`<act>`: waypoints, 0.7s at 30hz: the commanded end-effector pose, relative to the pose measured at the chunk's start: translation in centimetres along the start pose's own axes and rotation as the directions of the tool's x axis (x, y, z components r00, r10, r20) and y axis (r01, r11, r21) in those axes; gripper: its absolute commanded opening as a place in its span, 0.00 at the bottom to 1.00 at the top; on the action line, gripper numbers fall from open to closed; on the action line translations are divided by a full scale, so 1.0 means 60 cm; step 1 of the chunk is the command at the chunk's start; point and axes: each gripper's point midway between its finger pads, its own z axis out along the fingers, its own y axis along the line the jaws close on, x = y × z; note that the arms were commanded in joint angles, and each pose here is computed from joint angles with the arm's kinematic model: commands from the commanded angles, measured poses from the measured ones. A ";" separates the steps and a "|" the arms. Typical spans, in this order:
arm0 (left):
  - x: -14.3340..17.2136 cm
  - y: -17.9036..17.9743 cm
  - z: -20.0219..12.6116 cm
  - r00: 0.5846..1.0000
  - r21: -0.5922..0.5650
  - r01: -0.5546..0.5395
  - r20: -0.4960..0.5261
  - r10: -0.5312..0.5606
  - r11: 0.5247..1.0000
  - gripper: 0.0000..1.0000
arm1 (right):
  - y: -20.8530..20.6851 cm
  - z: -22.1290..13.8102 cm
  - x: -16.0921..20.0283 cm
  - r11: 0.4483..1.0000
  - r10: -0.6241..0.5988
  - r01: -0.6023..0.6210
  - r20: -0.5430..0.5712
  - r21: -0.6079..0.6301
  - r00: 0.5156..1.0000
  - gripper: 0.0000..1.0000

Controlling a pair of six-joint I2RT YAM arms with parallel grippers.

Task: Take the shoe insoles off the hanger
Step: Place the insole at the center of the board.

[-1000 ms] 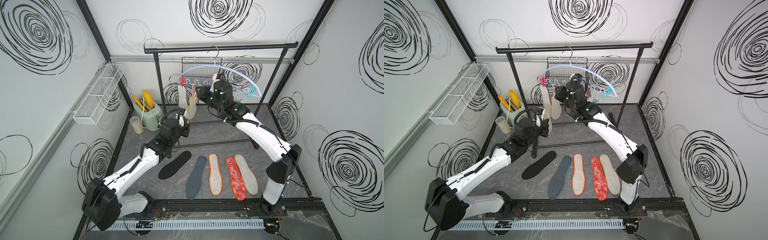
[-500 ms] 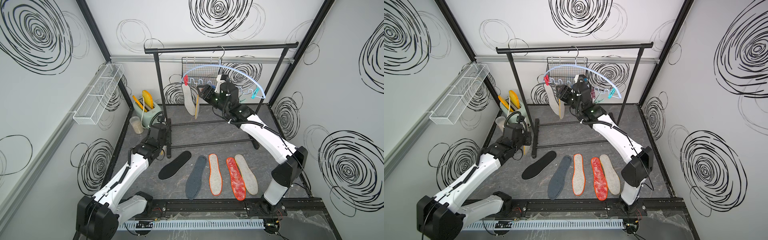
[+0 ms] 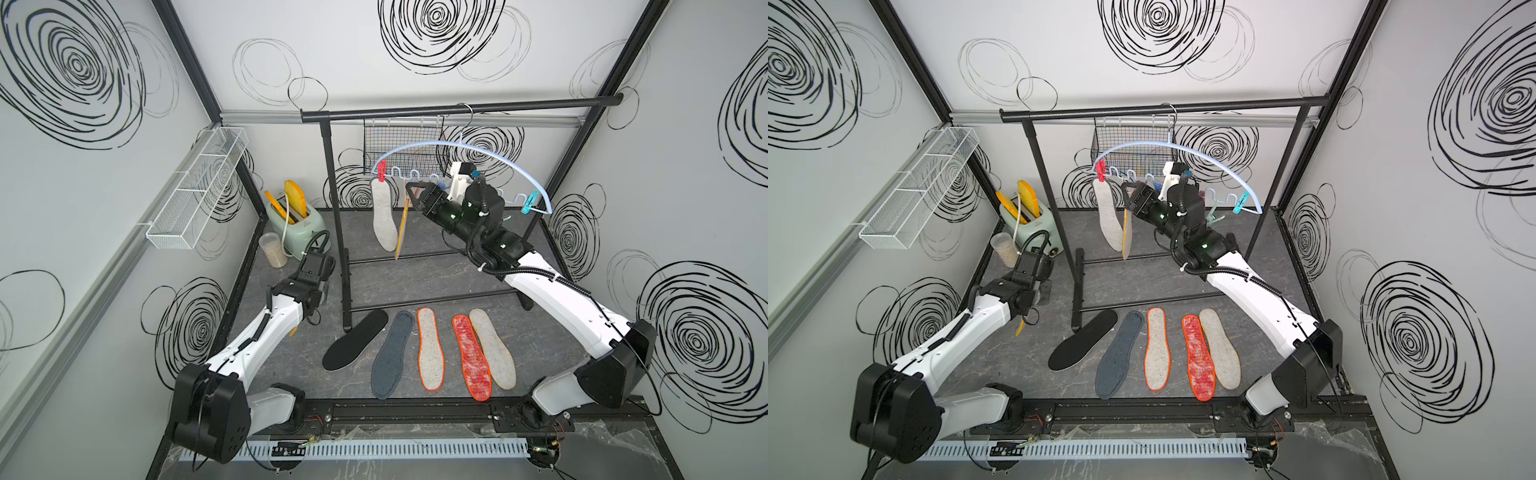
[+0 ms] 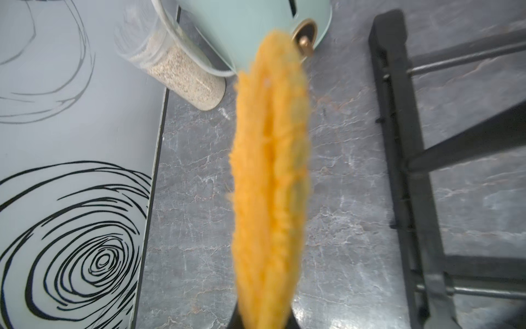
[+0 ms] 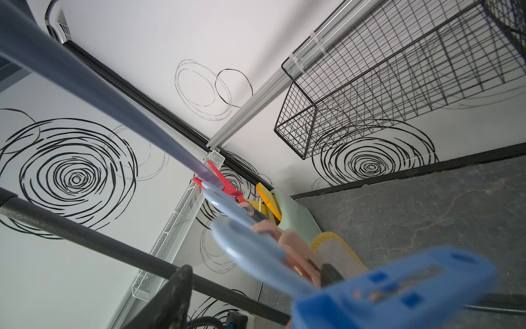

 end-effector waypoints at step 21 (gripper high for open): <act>-0.017 -0.001 0.014 0.983 0.195 0.185 -0.030 -0.183 0.963 0.52 | -0.097 0.000 0.058 0.991 -0.042 0.054 -0.102 0.121 0.994 0.82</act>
